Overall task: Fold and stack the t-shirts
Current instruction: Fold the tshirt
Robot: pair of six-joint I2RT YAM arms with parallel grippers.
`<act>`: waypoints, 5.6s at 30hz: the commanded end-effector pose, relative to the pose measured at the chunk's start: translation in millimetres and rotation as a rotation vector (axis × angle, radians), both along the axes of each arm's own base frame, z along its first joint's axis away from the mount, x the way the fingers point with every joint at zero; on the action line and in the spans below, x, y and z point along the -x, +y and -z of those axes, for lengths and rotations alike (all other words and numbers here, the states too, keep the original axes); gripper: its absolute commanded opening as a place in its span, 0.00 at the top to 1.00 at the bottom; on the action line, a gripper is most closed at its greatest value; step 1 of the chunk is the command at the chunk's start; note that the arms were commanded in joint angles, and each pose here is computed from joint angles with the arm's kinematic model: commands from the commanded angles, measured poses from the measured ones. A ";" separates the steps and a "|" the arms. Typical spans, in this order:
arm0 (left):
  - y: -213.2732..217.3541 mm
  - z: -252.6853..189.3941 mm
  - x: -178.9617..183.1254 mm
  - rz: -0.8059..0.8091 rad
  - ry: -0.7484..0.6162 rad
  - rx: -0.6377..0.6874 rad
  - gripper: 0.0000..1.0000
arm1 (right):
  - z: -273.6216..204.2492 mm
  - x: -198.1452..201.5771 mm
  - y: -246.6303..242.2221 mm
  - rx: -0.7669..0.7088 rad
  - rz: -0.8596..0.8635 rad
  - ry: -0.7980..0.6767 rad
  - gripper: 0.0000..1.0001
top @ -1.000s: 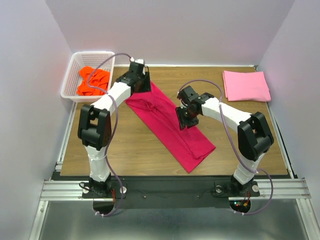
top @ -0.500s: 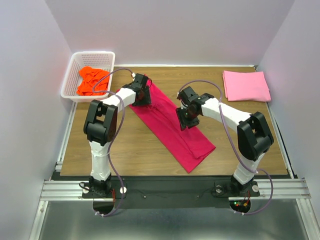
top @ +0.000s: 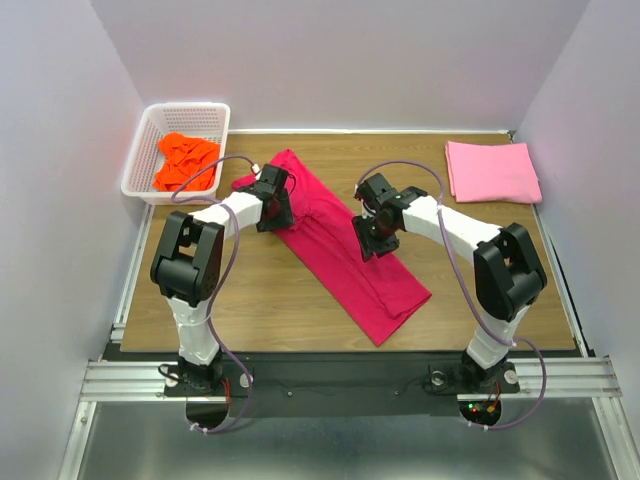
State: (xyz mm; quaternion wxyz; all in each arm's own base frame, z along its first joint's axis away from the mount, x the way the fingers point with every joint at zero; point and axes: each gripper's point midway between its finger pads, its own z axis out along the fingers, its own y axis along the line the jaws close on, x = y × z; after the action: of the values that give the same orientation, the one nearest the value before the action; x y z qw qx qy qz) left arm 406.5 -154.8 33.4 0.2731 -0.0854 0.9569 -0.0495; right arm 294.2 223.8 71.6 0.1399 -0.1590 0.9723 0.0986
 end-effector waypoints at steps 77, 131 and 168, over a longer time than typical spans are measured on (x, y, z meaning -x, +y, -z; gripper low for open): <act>-22.6 -10.6 -135.0 0.084 -0.159 -0.101 0.43 | 44.1 83.4 -11.2 -0.076 -0.077 0.213 0.61; -106.0 -22.1 300.3 -0.046 0.204 0.141 0.23 | 1.8 77.6 -33.5 -0.146 0.135 0.046 0.50; -83.0 13.9 284.7 -0.036 0.260 0.029 0.59 | 20.9 80.6 -18.0 -0.198 0.142 0.118 0.56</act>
State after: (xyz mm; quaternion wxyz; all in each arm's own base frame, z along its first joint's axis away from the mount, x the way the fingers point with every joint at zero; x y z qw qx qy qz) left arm 125.5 -234.0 17.7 0.1510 -0.1279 0.9789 -0.0502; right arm 214.0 196.4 51.8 0.1072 -0.0681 0.9765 0.1740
